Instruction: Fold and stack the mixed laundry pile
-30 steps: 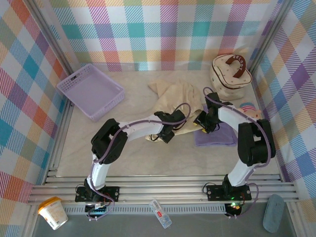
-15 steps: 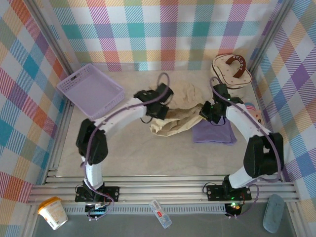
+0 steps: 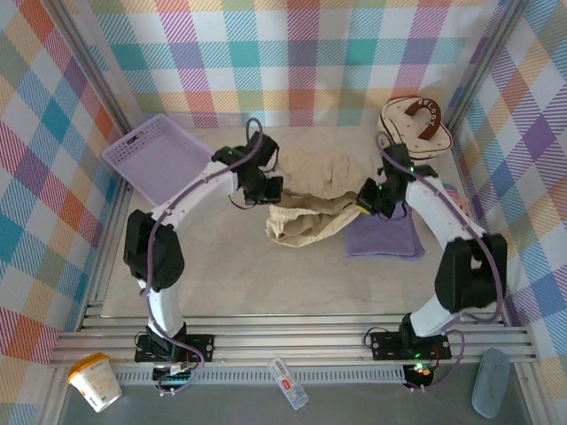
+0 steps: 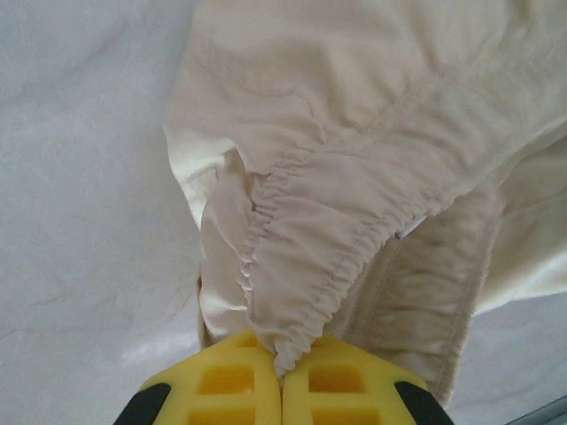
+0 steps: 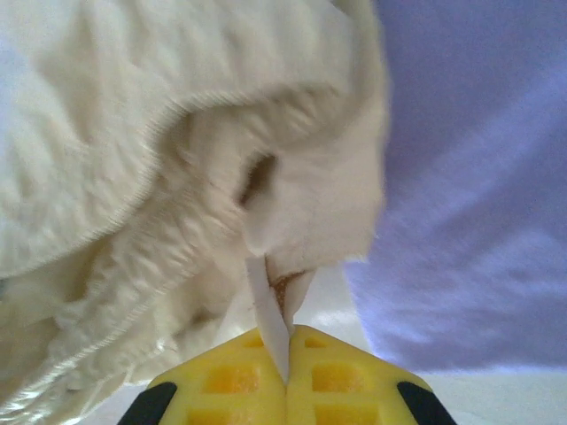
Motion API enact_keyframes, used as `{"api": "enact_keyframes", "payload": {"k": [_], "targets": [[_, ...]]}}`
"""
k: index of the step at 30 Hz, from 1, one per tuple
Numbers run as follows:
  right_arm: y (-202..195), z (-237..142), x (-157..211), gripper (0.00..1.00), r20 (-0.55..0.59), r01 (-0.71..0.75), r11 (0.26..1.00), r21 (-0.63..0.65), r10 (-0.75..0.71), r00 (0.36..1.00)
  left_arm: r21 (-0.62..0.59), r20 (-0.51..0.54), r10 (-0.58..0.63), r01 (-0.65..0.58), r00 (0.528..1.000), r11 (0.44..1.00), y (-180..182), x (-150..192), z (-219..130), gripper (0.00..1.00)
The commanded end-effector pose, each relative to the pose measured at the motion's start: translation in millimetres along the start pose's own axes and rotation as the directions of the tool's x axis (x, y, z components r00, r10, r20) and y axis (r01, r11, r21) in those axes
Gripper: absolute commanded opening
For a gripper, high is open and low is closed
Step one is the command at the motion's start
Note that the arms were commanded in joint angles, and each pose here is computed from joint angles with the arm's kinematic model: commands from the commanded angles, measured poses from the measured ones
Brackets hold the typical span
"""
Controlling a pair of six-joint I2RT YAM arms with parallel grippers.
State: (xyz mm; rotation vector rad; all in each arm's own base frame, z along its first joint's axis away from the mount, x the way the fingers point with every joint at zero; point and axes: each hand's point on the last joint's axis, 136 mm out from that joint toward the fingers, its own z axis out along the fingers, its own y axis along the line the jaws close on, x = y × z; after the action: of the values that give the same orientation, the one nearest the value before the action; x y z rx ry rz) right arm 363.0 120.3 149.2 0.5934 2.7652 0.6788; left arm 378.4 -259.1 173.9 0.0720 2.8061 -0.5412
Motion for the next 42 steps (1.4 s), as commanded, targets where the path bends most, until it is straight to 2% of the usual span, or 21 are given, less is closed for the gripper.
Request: {"api": "enact_keyframes", "payload": {"k": [1,4,6,7,10,13,14,16,20,21,22,23,24,25,26,27,31,33,37,40,42], "targets": [[73,-28,-61,0.00,0.081,0.113,0.971,-0.212,-0.098,0.992,0.188,0.090,-0.170,0.151,0.981,0.971,-19,-71,-26,0.00],[125,-78,-111,0.00,0.215,0.196,0.930,-0.312,-0.132,0.968,0.426,0.188,-0.377,0.270,0.907,0.864,-28,-158,-72,0.00],[154,-125,-131,0.00,0.331,0.283,0.883,-0.375,-0.157,0.930,0.578,0.251,-0.455,0.245,0.855,0.779,-35,-204,-121,0.00],[163,-149,-135,0.00,0.383,0.326,0.859,-0.396,-0.168,0.908,0.614,0.306,-0.472,0.208,0.827,0.762,-33,-221,-149,0.00],[164,-195,-134,0.00,0.508,0.418,0.827,-0.377,-0.193,0.840,0.547,0.459,-0.468,0.174,0.755,0.818,-2,-229,-197,0.00],[135,-188,-113,0.00,0.508,0.404,0.842,-0.357,-0.188,0.840,0.451,0.452,-0.477,0.269,0.754,0.851,37,-194,-175,0.00],[125,-179,-103,0.00,0.492,0.392,0.850,-0.352,-0.188,0.850,0.448,0.416,-0.511,0.319,0.752,0.835,50,-176,-156,0.00],[91,-140,-78,0.00,0.403,0.317,0.883,-0.346,-0.165,0.900,0.431,0.356,-0.607,0.451,0.711,0.782,83,-125,-112,0.00],[19,-57,-10,0.00,0.152,0.083,0.938,-0.337,-0.033,0.988,0.253,0.265,-0.728,0.683,0.633,0.686,149,10,-38,0.00],[2,-36,11,0.00,0.082,0.017,0.943,-0.333,0.011,0.997,0.207,0.246,-0.732,0.703,0.635,0.680,156,39,-30,0.05],[-14,-20,29,0.00,0.024,-0.039,0.946,-0.323,0.050,0.998,0.156,0.237,-0.724,0.710,0.648,0.687,161,65,-25,0.26],[-27,-9,43,0.00,-0.017,-0.073,0.950,-0.303,0.072,0.997,0.109,0.222,-0.716,0.713,0.662,0.693,163,85,-23,0.58],[-44,2,57,0.05,-0.052,-0.105,0.961,-0.255,0.095,0.994,0.061,0.207,-0.711,0.716,0.672,0.695,166,104,-23,0.80],[-59,9,68,0.19,-0.073,-0.122,0.973,-0.197,0.110,0.991,0.023,0.195,-0.703,0.714,0.684,0.700,167,118,-25,0.96],[-70,11,73,0.33,-0.079,-0.127,0.981,-0.146,0.116,0.990,0.006,0.192,-0.692,0.704,0.696,0.710,167,123,-27,1.00],[-77,11,74,0.42,-0.071,-0.116,0.987,-0.109,0.109,0.991,-0.001,0.197,-0.679,0.693,0.707,0.721,167,124,-32,1.00],[-59,0,51,0.46,-0.022,-0.061,0.989,-0.133,0.058,0.998,0.041,0.252,-0.604,0.616,0.756,0.787,150,92,-51,0.97],[-49,-2,39,0.46,-0.018,-0.060,0.987,-0.149,0.058,0.998,0.036,0.251,-0.557,0.567,0.792,0.823,138,77,-51,0.94],[-31,8,27,0.44,-0.019,-0.048,0.988,-0.147,0.046,0.999,0.038,0.225,-0.479,0.483,0.849,0.875,113,53,-30,0.77],[-14,20,32,0.43,-0.031,-0.023,0.991,-0.134,0.019,0.999,-0.053,0.254,-0.396,0.422,0.882,0.905,115,42,-16,0.66],[-1,29,40,0.43,-0.047,0.015,0.994,-0.112,-0.020,0.999,-0.126,0.270,-0.370,0.413,0.889,0.902,128,39,-6,0.67]]}}
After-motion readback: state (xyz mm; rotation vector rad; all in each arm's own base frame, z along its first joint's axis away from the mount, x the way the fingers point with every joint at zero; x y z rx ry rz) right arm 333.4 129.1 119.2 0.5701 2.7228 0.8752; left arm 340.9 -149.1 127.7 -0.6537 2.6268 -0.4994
